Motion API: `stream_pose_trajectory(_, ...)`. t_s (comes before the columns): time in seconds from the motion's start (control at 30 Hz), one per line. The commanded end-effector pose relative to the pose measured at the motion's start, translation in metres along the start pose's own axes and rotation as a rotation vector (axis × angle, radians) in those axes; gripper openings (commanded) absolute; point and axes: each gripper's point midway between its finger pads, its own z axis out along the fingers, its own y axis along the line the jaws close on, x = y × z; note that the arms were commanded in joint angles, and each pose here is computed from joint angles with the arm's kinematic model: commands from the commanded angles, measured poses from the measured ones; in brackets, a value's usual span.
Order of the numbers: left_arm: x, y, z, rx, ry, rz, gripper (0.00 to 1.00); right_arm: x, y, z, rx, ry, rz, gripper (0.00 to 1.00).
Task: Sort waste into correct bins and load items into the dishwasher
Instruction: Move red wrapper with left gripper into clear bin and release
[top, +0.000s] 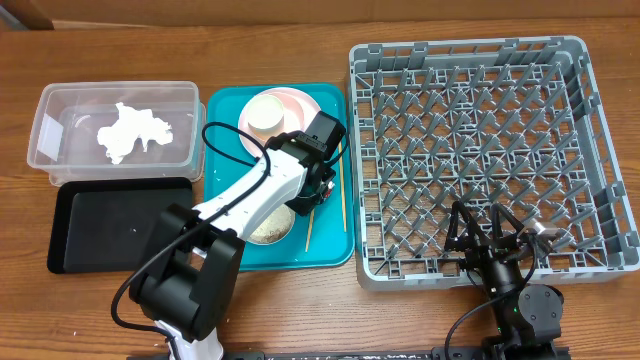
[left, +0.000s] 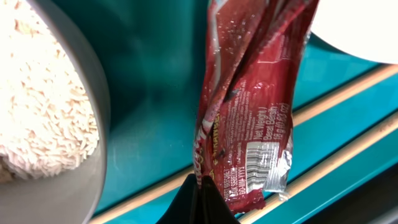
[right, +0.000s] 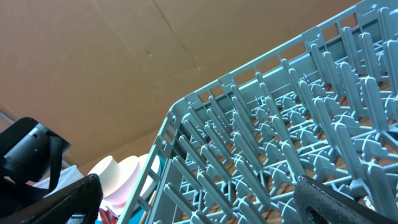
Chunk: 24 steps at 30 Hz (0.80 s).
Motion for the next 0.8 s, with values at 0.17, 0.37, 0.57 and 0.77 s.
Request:
stream_pose_trajectory(0.17,-0.041,-0.023,-0.091,0.172,-0.051,0.026,0.04,0.0,-0.002,0.0,0.004,-0.009,-0.002,1.0)
stream_pose_trajectory(0.37,-0.105,0.002,-0.142,0.259,-0.117,-0.09,0.04,0.0,-0.002,0.0,0.004,-0.009,-0.002,1.0)
stream_pose_trajectory(0.57,-0.176,0.041,-0.157,0.263,-0.199,-0.241,0.04,0.0,-0.002,0.0,0.004,-0.009,-0.002,1.0)
stream_pose_trajectory(0.77,-0.231,0.084,-0.154,0.216,-0.255,-0.378,0.04,0.0,-0.002,0.0,0.004,-0.009,-0.002,1.0)
